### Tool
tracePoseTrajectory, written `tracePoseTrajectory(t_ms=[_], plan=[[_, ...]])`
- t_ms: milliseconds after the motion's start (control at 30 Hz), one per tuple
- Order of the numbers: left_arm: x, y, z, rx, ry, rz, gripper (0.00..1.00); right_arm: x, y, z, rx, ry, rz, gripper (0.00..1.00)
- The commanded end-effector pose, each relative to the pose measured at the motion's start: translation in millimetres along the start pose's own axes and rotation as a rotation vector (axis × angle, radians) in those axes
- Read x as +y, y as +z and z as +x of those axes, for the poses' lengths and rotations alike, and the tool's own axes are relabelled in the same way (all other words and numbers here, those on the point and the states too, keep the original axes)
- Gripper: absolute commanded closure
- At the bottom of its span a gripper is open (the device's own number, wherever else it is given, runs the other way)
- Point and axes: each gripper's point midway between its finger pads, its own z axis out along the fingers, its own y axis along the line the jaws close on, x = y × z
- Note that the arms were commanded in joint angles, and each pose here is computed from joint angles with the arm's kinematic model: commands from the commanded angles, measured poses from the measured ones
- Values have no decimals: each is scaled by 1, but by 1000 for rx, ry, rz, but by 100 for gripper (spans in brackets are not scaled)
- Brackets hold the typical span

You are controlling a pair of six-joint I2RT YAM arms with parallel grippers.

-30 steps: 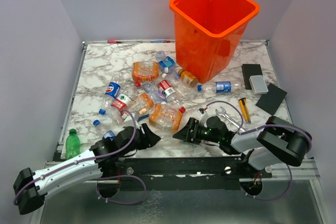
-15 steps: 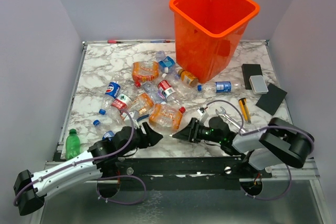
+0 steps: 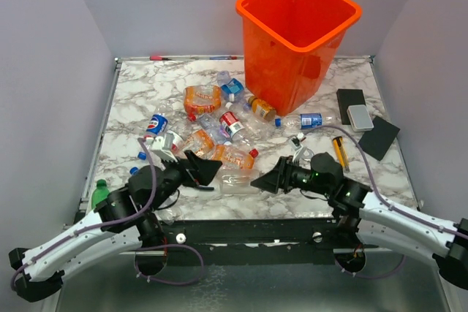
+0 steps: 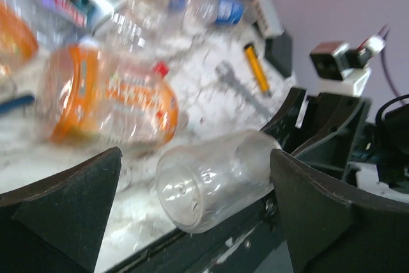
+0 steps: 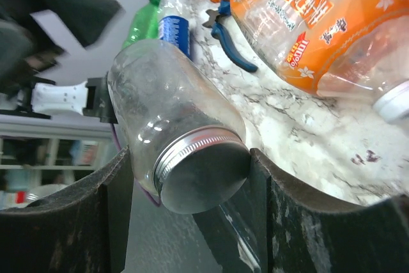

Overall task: Put the plastic bottles in the bin
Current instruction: Pick up the plastic bottle at the center of the board, then place the plastic bottle in the trash bin.

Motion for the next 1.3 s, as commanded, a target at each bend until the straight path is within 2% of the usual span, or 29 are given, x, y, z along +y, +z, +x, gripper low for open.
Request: tracePoseTrajectory(t_ms=[0,100,233,300,433,800,1100,1267], plan=[[-35,-25,-81,-192,343,51,1,-7,-30,1,153,-170,186,80],[-87,-31,-85,-107,625,262,1,15,-42,-7,255,-266,186,80],[-130,-28,-32,241,867,560,1,48,-52,-23,356,-397,146,80],[-131,-21,-11,393,930,613,1,68,-57,-39,367,-458,130,80],[-123,-9,6,546,1029,626,1,84,-59,-59,387,-542,138,80],[-116,-9,10,579,1071,627,1,102,-58,-78,380,-609,124,80],[-123,2,22,532,992,665,1,126,-52,-84,321,-604,16,80],[-120,10,34,570,975,673,1,139,-52,-83,311,-592,-46,81]])
